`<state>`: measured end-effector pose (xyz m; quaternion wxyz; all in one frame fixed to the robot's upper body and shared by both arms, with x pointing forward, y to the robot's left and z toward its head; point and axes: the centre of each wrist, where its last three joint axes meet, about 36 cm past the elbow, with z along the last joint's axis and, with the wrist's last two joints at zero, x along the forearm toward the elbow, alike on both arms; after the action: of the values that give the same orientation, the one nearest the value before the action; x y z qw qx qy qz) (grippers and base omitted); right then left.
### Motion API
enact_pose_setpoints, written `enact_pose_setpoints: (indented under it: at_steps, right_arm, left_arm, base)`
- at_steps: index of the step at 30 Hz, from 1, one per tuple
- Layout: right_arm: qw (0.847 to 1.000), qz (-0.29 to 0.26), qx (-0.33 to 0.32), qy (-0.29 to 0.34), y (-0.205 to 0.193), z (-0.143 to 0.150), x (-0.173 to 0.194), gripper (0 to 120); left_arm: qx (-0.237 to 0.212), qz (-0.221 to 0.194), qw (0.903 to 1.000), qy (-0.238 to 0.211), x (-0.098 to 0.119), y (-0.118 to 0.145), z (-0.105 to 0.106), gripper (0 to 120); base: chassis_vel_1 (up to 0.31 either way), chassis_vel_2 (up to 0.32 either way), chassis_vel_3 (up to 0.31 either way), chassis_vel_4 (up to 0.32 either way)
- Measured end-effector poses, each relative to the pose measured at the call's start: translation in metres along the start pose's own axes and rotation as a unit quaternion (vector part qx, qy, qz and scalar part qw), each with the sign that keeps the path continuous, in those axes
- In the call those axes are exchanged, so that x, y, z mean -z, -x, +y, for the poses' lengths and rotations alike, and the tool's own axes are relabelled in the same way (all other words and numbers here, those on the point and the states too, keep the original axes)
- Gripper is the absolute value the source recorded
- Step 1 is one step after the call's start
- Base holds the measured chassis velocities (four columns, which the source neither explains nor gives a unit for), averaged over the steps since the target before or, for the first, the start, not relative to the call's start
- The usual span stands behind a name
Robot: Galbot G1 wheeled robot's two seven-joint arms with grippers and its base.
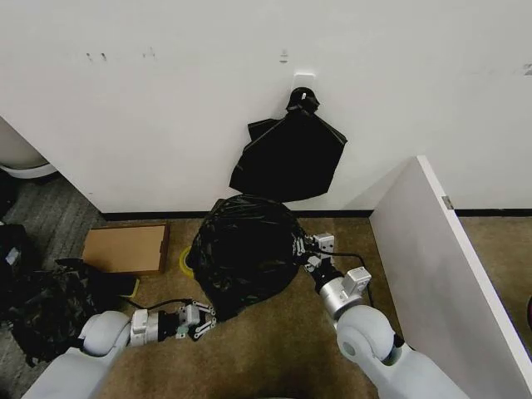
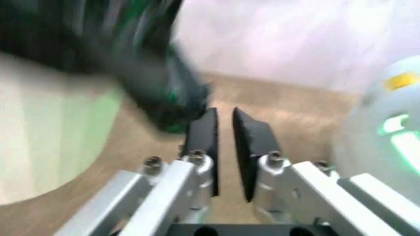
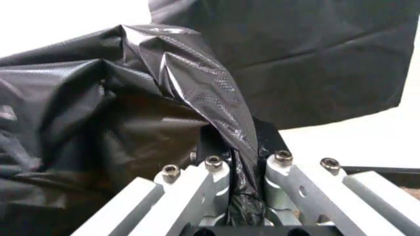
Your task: Place the garbage bag over the trash bin.
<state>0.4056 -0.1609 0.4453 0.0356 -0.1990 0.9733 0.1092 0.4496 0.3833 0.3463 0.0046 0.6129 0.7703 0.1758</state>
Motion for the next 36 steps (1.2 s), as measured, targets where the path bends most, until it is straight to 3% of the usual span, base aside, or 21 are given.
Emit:
enact_pose_setpoints:
  at_steps: [1, 3, 7, 9, 11, 12, 14, 15, 20, 22, 23, 27, 33, 36]
  right_arm:
    - [1.0, 0.0, 0.0, 0.0, 0.0, 0.0, 0.0, 2]
    - [1.0, -0.01, -0.007, -0.007, 0.006, -0.007, -0.01, 2]
    - [1.0, -0.025, -0.006, -0.013, 0.012, -0.018, -0.022, 2]
    - [0.999, -0.044, 0.013, -0.017, 0.013, -0.033, -0.035, 2]
    - [0.997, -0.06, 0.033, -0.024, 0.012, -0.05, -0.046, 2]
    - [0.997, -0.06, 0.033, -0.024, 0.012, -0.05, -0.046, 2]
    - [0.994, -0.082, 0.063, -0.029, 0.01, -0.067, -0.056, 2]
    - [0.991, -0.099, 0.087, -0.033, 0.008, -0.073, -0.06, 2]
    - [0.98, -0.136, 0.134, -0.062, 0.006, -0.082, -0.063, 2]
    - [0.979, -0.137, 0.137, -0.065, 0.006, -0.083, -0.062, 2]
    - [0.973, -0.145, 0.155, -0.091, 0.004, -0.085, -0.062, 2]
    - [0.96, -0.152, 0.183, -0.147, 0.001, -0.088, -0.062, 2]
    - [0.949, -0.158, 0.201, -0.183, 0.0, -0.084, -0.06, 2]
    - [0.947, -0.158, 0.205, -0.191, 0.0, -0.083, -0.06, 2]
  left_arm:
    - [-0.002, -0.002, 1.0, -0.001, 0.0, 0.0, 0.0, 14]
    - [-0.037, -0.031, 0.9988, -0.01, -0.002, -0.001, -0.002, 29]
    - [-0.087, -0.058, 0.9943, -0.022, -0.003, 0.0, -0.003, 41]
    - [-0.108, -0.1, 0.9882, -0.041, -0.005, -0.003, -0.002, 49]
    - [-0.066, -0.168, 0.9809, -0.073, -0.007, -0.008, -0.001, 58]
    - [-0.066, -0.168, 0.9809, -0.073, -0.007, -0.008, -0.001, 58]
    - [0.039, -0.244, 0.9616, -0.12, -0.013, -0.016, -0.005, 64]
    - [0.095, -0.271, 0.9461, -0.151, -0.02, -0.025, -0.008, 69]
    - [0.12, -0.294, 0.9301, -0.185, -0.028, -0.044, -0.006, 88]
    - [0.121, -0.297, 0.9288, -0.186, -0.027, -0.045, -0.005, 91]
    - [0.129, -0.318, 0.9173, -0.203, -0.025, -0.046, -0.001, 97]
    - [0.143, -0.352, 0.895, -0.233, -0.017, -0.042, 0.009, 97]
    - [0.119, -0.357, 0.892, -0.251, -0.008, -0.027, 0.014, 95]
    - [0.104, -0.339, 0.9012, -0.249, -0.006, -0.021, 0.016, 93]
  base:
    - [0.0, 0.0, 0.0, 0.0]
    - [0.0, 0.0, 0.0, 0.0]
    - [0.0, 0.0, 0.0, 0.0]
    - [0.0, 0.0, 0.0, 0.0]
    - [0.0, 0.0, 0.0, 0.0]
    - [0.0, 0.0, 0.0, 0.0]
    - [0.0, 0.0, 0.0, 0.0]
    - [0.0, 0.0, 0.0, 0.0]
    - [0.0, 0.0, 0.0, 0.0]
    - [0.0, 0.0, 0.0, 0.0]
    - [0.0, 0.0, 0.0, 0.0]
    - [0.0, 0.0, 0.0, 0.0]
    - [0.0, 0.0, 0.0, 0.0]
    - [0.0, 0.0, 0.0, 0.0]
